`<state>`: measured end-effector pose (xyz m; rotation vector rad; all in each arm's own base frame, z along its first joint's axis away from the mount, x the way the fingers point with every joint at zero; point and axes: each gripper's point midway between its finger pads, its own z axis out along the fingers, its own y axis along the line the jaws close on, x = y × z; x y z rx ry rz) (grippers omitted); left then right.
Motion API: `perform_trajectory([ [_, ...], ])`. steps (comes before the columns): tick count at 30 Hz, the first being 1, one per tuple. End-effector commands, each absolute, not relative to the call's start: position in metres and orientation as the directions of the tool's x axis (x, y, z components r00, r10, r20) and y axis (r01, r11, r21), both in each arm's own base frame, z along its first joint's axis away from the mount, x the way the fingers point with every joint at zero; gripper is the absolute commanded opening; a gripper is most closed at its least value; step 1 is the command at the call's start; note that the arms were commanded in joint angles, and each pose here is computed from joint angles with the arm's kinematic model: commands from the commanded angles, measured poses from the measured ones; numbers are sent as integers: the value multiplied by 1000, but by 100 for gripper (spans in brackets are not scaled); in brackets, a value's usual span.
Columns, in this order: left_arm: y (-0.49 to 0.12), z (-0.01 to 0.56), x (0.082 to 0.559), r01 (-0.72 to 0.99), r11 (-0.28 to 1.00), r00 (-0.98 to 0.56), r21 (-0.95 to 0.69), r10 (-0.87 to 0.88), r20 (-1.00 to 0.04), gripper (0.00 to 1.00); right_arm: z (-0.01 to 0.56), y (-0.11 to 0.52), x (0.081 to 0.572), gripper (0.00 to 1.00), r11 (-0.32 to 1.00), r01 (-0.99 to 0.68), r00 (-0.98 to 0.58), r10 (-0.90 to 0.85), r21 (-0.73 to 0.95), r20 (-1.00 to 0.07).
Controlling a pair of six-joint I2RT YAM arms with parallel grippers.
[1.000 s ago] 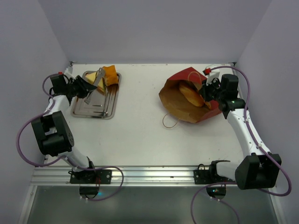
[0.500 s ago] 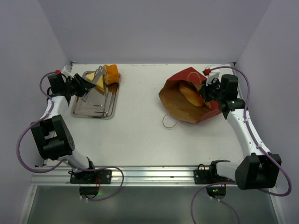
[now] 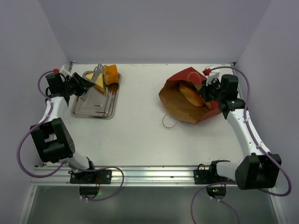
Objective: Take the fake bread out of the paper bag
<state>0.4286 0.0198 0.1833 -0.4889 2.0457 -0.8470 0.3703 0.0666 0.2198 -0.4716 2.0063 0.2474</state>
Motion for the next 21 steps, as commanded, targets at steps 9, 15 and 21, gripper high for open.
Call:
perform_trajectory([
  [9,-82,256,378,311,650,-584,-693,-444,-679,40,230,69,369,0,895,-446,-380,-212,-23,-900],
  [15,-170,237,319,413,569,-690,-711,-314,-652,40,229,71,366,0,881,-471,-374,-238,-38,-896],
  [21,-218,211,261,429,496,-776,-755,-227,-589,39,224,71,362,0,869,-493,-376,-267,-53,-887],
])
